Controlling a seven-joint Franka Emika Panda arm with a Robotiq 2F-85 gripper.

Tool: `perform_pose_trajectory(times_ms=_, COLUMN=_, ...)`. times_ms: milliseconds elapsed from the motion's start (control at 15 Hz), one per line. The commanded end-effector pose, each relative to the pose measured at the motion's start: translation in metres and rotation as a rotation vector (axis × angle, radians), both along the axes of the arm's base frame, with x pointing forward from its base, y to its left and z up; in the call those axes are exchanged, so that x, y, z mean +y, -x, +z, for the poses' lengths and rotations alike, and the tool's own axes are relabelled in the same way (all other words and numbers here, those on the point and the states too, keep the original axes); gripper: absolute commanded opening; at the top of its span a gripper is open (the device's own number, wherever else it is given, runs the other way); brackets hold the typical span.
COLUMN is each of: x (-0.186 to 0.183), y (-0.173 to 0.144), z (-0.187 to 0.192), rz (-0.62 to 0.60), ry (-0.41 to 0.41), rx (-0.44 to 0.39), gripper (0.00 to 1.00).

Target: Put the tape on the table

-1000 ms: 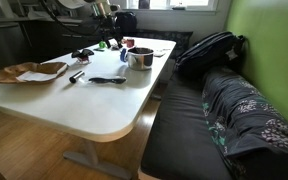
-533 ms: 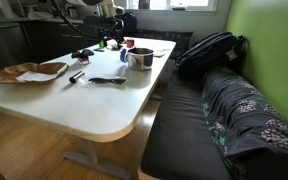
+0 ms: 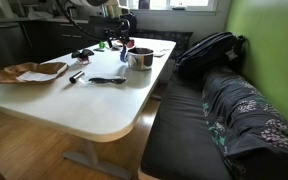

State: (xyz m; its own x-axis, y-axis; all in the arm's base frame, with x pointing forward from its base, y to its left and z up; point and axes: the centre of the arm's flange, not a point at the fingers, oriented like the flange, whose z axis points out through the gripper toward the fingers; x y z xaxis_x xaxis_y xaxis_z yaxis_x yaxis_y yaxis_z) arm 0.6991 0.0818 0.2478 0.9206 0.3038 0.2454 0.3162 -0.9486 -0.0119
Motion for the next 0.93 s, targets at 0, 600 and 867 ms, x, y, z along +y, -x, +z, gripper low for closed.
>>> perform_pose_trajectory(times_ms=0, x=0.001, y=-0.004, z=-0.023, rz=-0.021, ry=-0.048, rx=-0.025, gripper=1.0)
perform_pose_trajectory(times_ms=600, x=0.021, y=-0.014, z=-0.061, rz=-0.015, ry=-0.166, rx=-0.103, gripper=1.0)
perform_pose_trajectory(times_ms=867, x=0.024, y=-0.017, z=-0.064, rz=-0.018, ry=-0.167, rx=-0.166, gripper=1.0)
